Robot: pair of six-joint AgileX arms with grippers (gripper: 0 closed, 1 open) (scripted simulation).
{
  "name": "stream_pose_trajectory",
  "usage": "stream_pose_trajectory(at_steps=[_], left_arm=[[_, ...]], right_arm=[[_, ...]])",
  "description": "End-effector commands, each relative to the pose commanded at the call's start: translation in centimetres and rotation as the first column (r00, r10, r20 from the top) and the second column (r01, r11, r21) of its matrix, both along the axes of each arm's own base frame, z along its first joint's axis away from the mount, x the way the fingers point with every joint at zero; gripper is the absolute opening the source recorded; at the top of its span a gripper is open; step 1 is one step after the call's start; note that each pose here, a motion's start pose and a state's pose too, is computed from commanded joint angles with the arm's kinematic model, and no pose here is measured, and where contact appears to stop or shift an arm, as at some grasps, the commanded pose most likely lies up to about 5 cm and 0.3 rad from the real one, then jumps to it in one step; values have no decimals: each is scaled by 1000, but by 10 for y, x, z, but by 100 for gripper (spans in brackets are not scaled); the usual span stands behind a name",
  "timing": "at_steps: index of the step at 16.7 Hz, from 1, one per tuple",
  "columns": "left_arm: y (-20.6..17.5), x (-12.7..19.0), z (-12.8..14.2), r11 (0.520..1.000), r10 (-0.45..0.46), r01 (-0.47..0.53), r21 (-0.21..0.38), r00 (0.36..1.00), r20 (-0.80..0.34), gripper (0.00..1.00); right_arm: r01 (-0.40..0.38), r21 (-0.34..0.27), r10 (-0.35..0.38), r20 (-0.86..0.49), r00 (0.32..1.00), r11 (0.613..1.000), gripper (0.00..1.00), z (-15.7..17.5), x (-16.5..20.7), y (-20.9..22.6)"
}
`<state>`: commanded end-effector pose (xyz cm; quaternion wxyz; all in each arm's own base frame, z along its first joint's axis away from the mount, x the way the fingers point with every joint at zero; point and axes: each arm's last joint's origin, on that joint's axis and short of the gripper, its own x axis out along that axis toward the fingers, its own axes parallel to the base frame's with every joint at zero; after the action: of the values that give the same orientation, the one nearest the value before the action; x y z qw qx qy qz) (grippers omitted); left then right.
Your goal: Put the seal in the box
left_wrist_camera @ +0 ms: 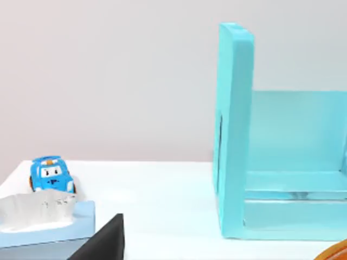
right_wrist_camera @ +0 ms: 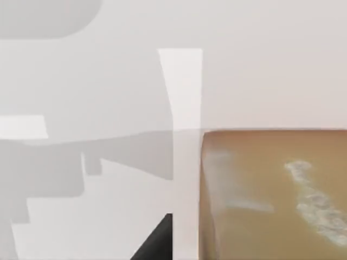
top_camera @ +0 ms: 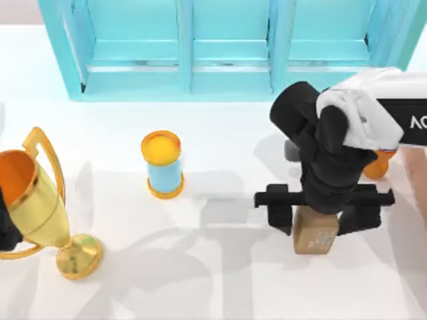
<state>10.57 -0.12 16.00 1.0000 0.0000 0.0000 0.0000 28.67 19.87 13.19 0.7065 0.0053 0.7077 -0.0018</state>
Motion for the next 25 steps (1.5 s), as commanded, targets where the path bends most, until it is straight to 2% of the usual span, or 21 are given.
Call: stream_pose_trajectory(at_steps=[7, 18, 25], left_arm=[[0, 0, 0, 1000, 0, 0, 0, 1000, 0, 100], [0, 0, 0, 1000, 0, 0, 0, 1000, 0, 100], [0, 0, 0, 1000, 0, 0, 0, 1000, 0, 100]], right_arm=[[0, 0, 0, 0, 1000, 1000, 2, 0, 0, 0], [6, 3, -6, 6, 1000, 1000, 0, 6, 2, 0], [8, -8, -8, -11, 1000, 1000, 0, 80, 3, 0]])
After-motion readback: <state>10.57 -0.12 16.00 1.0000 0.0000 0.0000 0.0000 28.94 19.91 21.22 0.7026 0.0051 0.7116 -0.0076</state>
